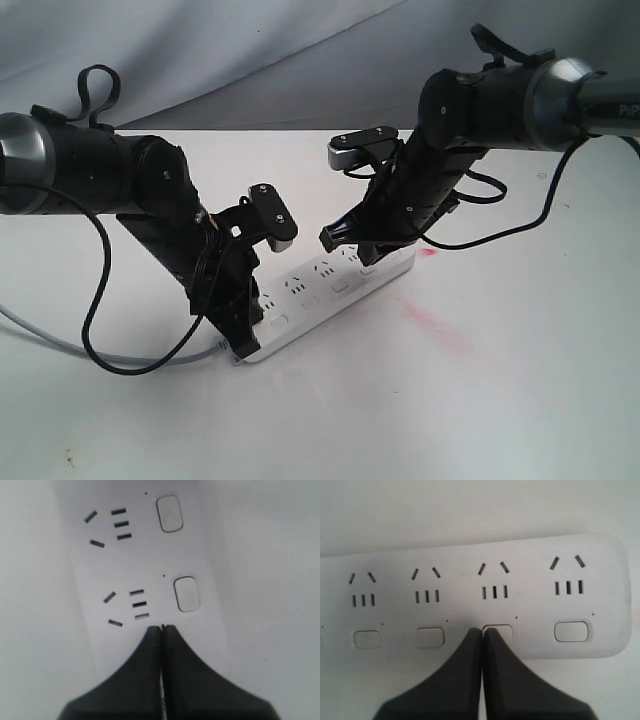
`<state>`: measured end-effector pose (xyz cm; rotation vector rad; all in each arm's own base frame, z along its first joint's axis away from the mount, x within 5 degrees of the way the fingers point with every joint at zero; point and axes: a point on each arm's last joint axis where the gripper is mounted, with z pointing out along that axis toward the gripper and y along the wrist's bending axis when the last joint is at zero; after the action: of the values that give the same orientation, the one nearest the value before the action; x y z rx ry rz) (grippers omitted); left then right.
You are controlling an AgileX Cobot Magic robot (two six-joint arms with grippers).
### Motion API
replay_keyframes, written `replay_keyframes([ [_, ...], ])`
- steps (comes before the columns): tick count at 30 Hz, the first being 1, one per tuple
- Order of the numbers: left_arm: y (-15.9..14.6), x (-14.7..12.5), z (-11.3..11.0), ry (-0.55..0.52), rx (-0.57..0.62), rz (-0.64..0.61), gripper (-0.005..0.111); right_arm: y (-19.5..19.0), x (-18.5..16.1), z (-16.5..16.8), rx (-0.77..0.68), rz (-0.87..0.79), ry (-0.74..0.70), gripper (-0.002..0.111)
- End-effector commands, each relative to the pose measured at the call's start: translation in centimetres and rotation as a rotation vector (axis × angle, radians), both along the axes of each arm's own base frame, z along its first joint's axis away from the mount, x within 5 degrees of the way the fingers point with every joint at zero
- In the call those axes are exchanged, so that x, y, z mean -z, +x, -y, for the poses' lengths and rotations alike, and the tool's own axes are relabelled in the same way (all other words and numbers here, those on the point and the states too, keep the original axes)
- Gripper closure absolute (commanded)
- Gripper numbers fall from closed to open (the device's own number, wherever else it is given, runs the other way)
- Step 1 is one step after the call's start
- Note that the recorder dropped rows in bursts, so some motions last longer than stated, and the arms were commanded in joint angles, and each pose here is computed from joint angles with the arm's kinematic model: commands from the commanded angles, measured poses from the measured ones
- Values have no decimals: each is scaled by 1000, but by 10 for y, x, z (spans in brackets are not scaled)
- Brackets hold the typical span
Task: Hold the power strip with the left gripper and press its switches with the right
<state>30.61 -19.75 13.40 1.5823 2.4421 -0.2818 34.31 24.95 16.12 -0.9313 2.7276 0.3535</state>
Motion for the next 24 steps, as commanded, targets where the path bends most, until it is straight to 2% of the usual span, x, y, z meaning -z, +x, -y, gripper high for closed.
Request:
replay_keyframes([
  [1,-6,12,-3,43,15,-68,107,-2,-1,-1,-13,5,-10,108],
  [11,-6,12,-3,42,8,-70,107,-2,1,-1,-10,3,-13,108],
  [24,-6,12,-3,42,8,-70,107,2,39,-2,-13,-42,-62,108],
])
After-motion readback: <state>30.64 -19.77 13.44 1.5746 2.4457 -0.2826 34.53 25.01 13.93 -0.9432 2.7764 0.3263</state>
